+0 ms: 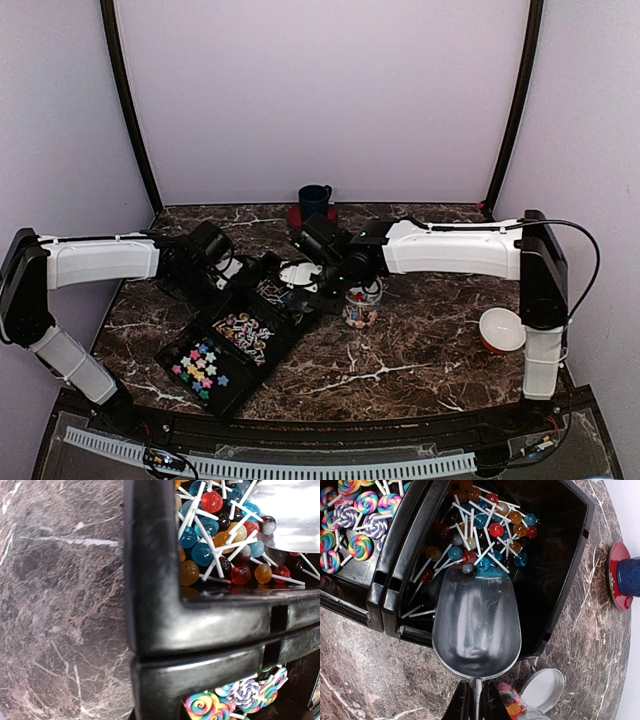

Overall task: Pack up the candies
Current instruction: Scoop the fake candies from the storage box.

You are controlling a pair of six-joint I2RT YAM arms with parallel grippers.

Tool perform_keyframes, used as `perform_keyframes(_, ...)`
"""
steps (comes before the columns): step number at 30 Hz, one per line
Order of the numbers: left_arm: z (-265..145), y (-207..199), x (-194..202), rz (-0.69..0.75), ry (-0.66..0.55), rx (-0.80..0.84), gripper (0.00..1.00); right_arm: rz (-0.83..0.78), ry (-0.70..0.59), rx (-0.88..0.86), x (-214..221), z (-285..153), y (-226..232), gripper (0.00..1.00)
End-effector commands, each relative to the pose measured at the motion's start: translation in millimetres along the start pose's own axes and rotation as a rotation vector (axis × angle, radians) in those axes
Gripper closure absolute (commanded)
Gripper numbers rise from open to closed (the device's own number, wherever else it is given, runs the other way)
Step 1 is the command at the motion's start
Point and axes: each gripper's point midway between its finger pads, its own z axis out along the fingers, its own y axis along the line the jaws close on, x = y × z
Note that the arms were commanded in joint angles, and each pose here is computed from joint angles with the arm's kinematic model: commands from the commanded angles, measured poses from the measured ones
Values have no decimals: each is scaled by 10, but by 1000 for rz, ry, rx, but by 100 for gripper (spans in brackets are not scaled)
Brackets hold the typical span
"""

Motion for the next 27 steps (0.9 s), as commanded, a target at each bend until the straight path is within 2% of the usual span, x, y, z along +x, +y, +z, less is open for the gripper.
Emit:
perform_keyframes(1,-588,-480,-615,118,-313,223,100,-85,-23,-133,51,429,410,100)
perform_keyframes(6,-562,-462,-563,111,-295,206,100,-111,-19,-130,36,402,454,100)
perform_keyframes(11,-433,-268,-470,18,-228,102,100,90,87,-230,83,320,421,100)
perform_keyframes(17,-368,-372,-440,-44,-251,176,100,227,33,-250,32,6,424,100)
perform_keyframes(20,-356,-390,-439,-45,-248,187,100,273,48,-244,62,-89,397,100)
perform_keyframes(23,-410,-435,-485,-30,-270,213,100,309,91,-271,111,-50,451,100)
perform_keyframes(27,-536,-556,-557,4,-327,285,100,377,102,-205,161,141,303,100)
